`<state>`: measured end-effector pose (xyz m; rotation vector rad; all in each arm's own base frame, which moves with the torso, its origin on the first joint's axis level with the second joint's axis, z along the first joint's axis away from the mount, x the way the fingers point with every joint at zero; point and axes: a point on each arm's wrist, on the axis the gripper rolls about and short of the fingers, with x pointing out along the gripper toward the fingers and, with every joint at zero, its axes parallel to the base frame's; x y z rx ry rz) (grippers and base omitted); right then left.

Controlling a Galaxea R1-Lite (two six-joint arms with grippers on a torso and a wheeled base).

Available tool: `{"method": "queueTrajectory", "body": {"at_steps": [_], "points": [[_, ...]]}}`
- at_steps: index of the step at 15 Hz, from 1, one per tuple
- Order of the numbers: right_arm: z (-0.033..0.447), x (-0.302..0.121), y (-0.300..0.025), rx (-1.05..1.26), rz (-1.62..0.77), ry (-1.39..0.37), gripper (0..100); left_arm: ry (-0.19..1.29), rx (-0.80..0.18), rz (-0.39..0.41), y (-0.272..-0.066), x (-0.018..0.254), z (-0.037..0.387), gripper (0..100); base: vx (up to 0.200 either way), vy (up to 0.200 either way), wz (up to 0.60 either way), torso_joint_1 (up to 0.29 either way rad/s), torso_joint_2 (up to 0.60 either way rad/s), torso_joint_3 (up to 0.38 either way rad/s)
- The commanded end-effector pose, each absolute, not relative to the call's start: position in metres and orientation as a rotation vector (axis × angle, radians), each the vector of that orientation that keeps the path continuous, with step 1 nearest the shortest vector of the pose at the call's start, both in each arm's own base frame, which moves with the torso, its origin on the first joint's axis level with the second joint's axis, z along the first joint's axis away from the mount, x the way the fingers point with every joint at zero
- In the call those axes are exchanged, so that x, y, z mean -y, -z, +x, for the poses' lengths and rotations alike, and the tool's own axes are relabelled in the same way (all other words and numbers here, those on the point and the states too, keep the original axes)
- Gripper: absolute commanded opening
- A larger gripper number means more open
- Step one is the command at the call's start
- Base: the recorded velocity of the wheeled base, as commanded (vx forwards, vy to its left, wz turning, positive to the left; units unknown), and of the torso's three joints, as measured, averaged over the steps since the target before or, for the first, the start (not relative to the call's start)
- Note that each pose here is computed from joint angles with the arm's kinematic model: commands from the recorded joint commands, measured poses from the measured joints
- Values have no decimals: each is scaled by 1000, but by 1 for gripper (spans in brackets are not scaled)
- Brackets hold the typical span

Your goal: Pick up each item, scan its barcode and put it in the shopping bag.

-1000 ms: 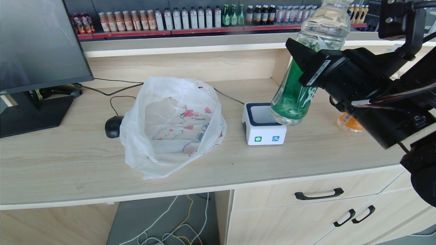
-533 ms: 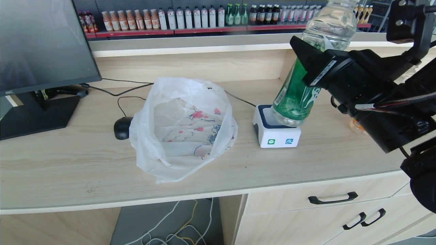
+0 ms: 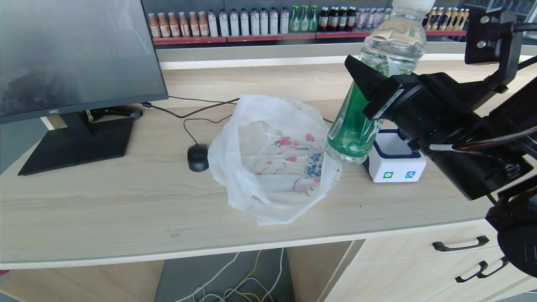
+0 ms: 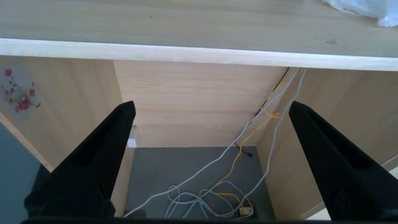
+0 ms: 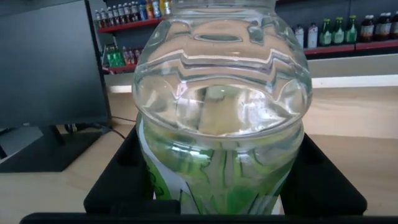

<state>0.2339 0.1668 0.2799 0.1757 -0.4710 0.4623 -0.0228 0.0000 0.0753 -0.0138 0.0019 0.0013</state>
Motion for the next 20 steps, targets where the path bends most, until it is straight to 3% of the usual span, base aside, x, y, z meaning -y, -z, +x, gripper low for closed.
{"method": "queueTrajectory", "body": {"at_steps": [1,12,20], "points": [[235,-169,-277,463,174,-466,0,-2,-2,-12,-75,0,-23,100,0,200,0,7,2,2],[225,-174,-271,455,115,-483,0,-2,0,-8,-75,0,-23,100,0,0,0,0,0,0],[279,-198,-261,440,78,-441,0,-2,0,-8,-75,0,-23,100,0,0,0,0,0,0]]}}
